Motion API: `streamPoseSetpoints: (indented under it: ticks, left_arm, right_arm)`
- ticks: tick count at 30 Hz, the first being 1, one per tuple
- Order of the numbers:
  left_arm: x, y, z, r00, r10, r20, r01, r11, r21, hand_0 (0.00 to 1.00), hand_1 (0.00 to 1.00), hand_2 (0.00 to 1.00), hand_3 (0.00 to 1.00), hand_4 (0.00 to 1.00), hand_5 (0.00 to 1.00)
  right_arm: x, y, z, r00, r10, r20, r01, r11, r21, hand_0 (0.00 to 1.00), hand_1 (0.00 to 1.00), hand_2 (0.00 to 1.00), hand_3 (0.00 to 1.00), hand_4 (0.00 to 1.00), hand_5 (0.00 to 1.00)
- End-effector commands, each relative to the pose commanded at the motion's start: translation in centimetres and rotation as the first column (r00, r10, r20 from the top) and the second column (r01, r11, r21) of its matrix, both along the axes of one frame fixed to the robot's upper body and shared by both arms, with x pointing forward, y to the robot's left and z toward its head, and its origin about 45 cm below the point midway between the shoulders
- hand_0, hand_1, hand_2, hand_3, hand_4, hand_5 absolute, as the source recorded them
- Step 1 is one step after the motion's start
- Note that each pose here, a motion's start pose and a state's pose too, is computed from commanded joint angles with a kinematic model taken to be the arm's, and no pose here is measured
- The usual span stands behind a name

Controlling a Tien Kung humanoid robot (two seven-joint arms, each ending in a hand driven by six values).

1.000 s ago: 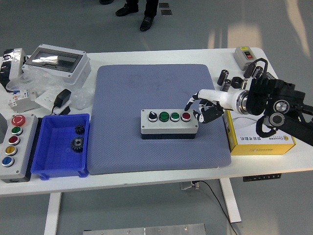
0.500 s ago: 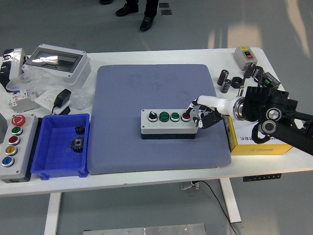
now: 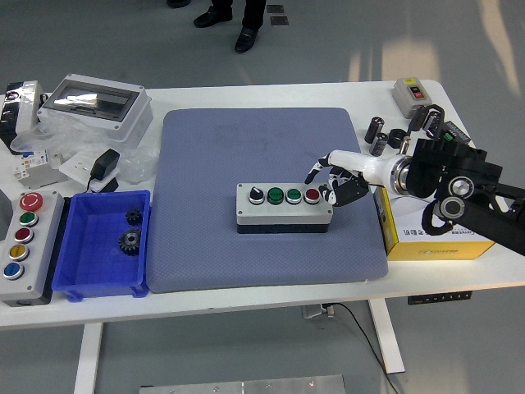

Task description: Pick up the button,place it on the desk,press the button,press the button

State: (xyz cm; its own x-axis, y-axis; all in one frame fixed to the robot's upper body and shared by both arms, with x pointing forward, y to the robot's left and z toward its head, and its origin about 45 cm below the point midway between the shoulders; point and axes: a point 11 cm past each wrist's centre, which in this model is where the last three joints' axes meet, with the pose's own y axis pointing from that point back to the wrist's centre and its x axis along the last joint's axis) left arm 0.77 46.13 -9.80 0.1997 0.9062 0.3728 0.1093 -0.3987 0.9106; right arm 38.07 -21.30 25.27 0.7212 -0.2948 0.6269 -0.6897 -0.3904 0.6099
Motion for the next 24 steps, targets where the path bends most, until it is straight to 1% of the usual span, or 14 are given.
streamPoseSetpoints:
  ticks: [2, 4, 6, 8, 10, 13, 14, 16, 17, 19, 21, 22, 23, 24]
  left_arm:
    - [-0.06, 0.0, 0.0, 1.0, 0.0, -0.002, 0.0, 1.0, 0.0, 0.619, 0.55, 0.5, 0.577, 0.49, 0.198]
    - [-0.11, 0.0, 0.0, 1.0, 0.0, -0.002, 0.0, 1.0, 0.001, 0.619, 0.55, 0.5, 0.577, 0.49, 0.198]
    - [-0.16, -0.1, 0.0, 1.0, 0.0, -0.003, 0.0, 1.0, 0.0, 0.619, 0.55, 0.498, 0.577, 0.489, 0.198]
    - [-0.23, -0.2, -0.1, 1.0, -0.001, -0.004, 0.001, 1.0, -0.002, 0.619, 0.55, 0.498, 0.577, 0.489, 0.198]
    - [-0.33, -0.4, -0.2, 1.0, -0.001, -0.005, 0.0, 1.0, -0.005, 0.619, 0.55, 0.498, 0.577, 0.489, 0.198]
    - [-0.51, -0.7, -0.3, 1.0, -0.001, -0.007, 0.001, 1.0, -0.01, 0.619, 0.55, 0.495, 0.577, 0.489, 0.198]
    - [-0.57, -0.8, -0.3, 1.0, -0.001, -0.008, 0.001, 1.0, -0.011, 0.619, 0.55, 0.495, 0.577, 0.489, 0.198]
    - [-0.68, -0.9, -0.4, 1.0, -0.001, -0.009, 0.001, 1.0, -0.014, 0.619, 0.55, 0.495, 0.577, 0.489, 0.198]
    - [-0.72, -1.0, -0.4, 1.0, -0.001, -0.009, 0.001, 1.0, -0.015, 0.619, 0.549, 0.495, 0.576, 0.489, 0.198]
    - [-0.79, -1.1, -0.5, 1.0, -0.002, -0.009, 0.002, 1.0, -0.017, 0.619, 0.549, 0.495, 0.576, 0.489, 0.198]
    - [-0.84, -1.2, -0.5, 1.0, -0.004, -0.01, 0.004, 1.0, -0.019, 0.619, 0.549, 0.495, 0.576, 0.489, 0.198]
    - [-0.87, -1.2, -0.5, 1.0, -0.004, -0.01, 0.004, 1.0, -0.019, 0.619, 0.549, 0.495, 0.576, 0.489, 0.198]
    - [-0.87, -1.2, -0.5, 1.0, -0.005, -0.01, 0.005, 1.0, -0.02, 0.619, 0.549, 0.498, 0.576, 0.489, 0.198]
    - [-0.85, -1.2, -0.6, 1.0, -0.006, -0.01, 0.006, 1.0, -0.02, 0.619, 0.549, 0.498, 0.576, 0.489, 0.198]
  right_arm:
    - [-0.3, -0.5, 0.1, 1.0, -0.001, -0.03, 0.001, 1.0, 0.014, 0.002, 0.075, 0.198, 0.734, 0.318, 0.016]
    - [-0.5, -1.2, -0.1, 0.999, -0.004, -0.048, 0.005, 1.0, 0.01, 0.002, 0.075, 0.198, 0.734, 0.318, 0.016]
    - [-0.5, -1.7, -0.2, 0.999, -0.017, -0.034, 0.017, 1.0, 0.013, 0.002, 0.074, 0.198, 0.733, 0.317, 0.016]
    - [-0.2, -1.7, -0.2, 0.999, -0.047, 0.019, 0.046, 0.996, 0.071, 0.002, 0.074, 0.198, 0.733, 0.317, 0.016]
    - [0.0, -1.5, -0.2, 0.994, -0.085, 0.074, 0.074, 0.986, 0.147, 0.002, 0.074, 0.198, 0.733, 0.317, 0.016]
    - [0.1, -1.5, -0.2, 0.974, -0.163, 0.157, 0.114, 0.952, 0.285, 0.002, 0.074, 0.196, 0.727, 0.329, 0.014]
    - [0.0, -1.6, -0.3, 0.963, -0.2, 0.181, 0.129, 0.931, 0.342, 0.002, 0.074, 0.196, 0.727, 0.329, 0.014]
    - [-0.3, -1.7, -0.6, 0.939, -0.28, 0.198, 0.16, 0.869, 0.468, 0.002, 0.074, 0.196, 0.727, 0.329, 0.014]
    - [-0.6, -1.9, -0.8, 0.924, -0.326, 0.198, 0.177, 0.827, 0.533, 0.002, 0.064, 0.225, 0.711, 0.361, 0.319]
    - [-1.1, -2.4, -1.3, 0.893, -0.413, 0.179, 0.213, 0.737, 0.642, 0.002, 0.064, 0.225, 0.711, 0.361, 0.319]
    - [-1.7, -3.1, -2.0, 0.85, -0.506, 0.146, 0.247, 0.629, 0.738, 0.002, 0.064, 0.225, 0.711, 0.361, 0.319]
    - [-2.0, -3.7, -2.6, 0.826, -0.551, 0.121, 0.268, 0.572, 0.775, 0.002, 0.064, 0.225, 0.711, 0.361, 0.319]
    - [-2.3, -4.1, -3.2, 0.805, -0.584, 0.099, 0.284, 0.528, 0.8, 0.196, 0.333, 0.579, 0.73, 0.548, 0.343]
    - [-2.7, -4.7, -4.0, 0.782, -0.618, 0.077, 0.301, 0.483, 0.822, 0.196, 0.333, 0.579, 0.73, 0.548, 0.343]
